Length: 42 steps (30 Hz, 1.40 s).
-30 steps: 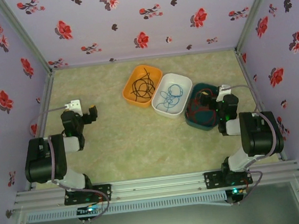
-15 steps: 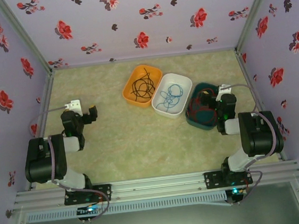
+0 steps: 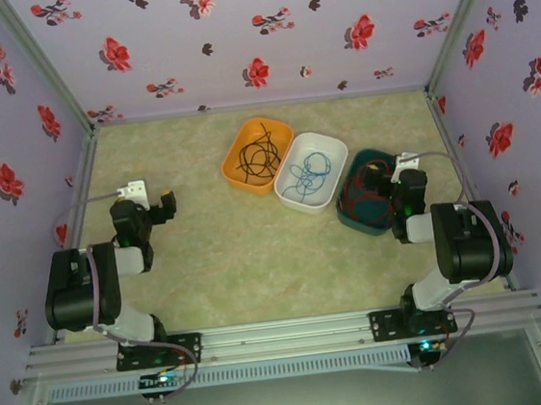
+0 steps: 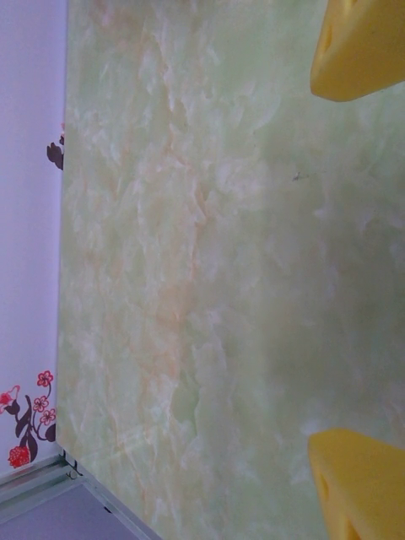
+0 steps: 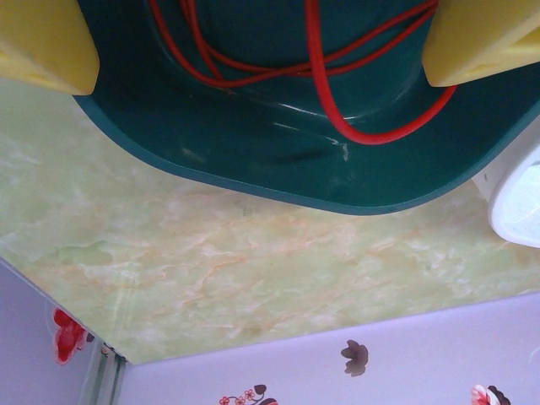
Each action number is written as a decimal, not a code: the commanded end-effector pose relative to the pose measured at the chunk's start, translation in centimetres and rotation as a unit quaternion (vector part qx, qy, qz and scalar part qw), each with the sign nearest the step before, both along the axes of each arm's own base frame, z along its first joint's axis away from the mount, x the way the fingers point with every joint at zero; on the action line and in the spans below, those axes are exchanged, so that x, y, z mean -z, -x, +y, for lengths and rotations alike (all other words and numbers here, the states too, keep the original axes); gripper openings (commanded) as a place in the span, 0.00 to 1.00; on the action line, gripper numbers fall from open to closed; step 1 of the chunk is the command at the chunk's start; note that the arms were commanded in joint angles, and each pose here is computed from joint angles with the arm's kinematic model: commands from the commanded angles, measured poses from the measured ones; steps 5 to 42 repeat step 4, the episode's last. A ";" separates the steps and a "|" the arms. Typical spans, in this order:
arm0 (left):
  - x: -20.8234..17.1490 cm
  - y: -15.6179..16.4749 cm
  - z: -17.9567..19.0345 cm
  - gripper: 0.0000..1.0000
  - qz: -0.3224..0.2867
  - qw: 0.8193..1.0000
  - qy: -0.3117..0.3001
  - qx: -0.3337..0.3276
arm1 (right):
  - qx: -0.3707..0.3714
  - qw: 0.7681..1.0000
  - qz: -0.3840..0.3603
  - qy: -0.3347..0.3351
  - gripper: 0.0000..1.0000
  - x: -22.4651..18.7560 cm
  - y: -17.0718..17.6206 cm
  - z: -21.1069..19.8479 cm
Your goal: Untangle the cables
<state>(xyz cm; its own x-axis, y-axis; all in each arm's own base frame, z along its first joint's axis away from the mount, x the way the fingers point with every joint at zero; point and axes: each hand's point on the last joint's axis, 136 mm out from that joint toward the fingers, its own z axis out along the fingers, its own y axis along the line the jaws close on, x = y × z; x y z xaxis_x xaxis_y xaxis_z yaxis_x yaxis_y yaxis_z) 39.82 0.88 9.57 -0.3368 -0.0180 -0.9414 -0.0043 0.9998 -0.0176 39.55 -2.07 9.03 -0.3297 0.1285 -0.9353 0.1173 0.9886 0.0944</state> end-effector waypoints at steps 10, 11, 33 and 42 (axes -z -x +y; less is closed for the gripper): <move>0.1 0.0 0.1 1.00 0.003 1.000 -0.008 0.004 | 0.011 1.000 0.009 -0.003 0.99 0.4 -0.1 -0.2; 0.1 0.0 0.1 1.00 0.003 1.000 -0.008 0.004 | 0.011 1.000 0.009 -0.003 0.99 0.4 -0.1 -0.2; 0.1 0.0 0.1 1.00 0.003 1.000 -0.008 0.004 | 0.011 1.000 0.009 -0.003 0.99 0.4 -0.1 -0.2; 0.1 0.0 0.1 1.00 0.003 1.000 -0.008 0.004 | 0.011 1.000 0.009 -0.003 0.99 0.4 -0.1 -0.2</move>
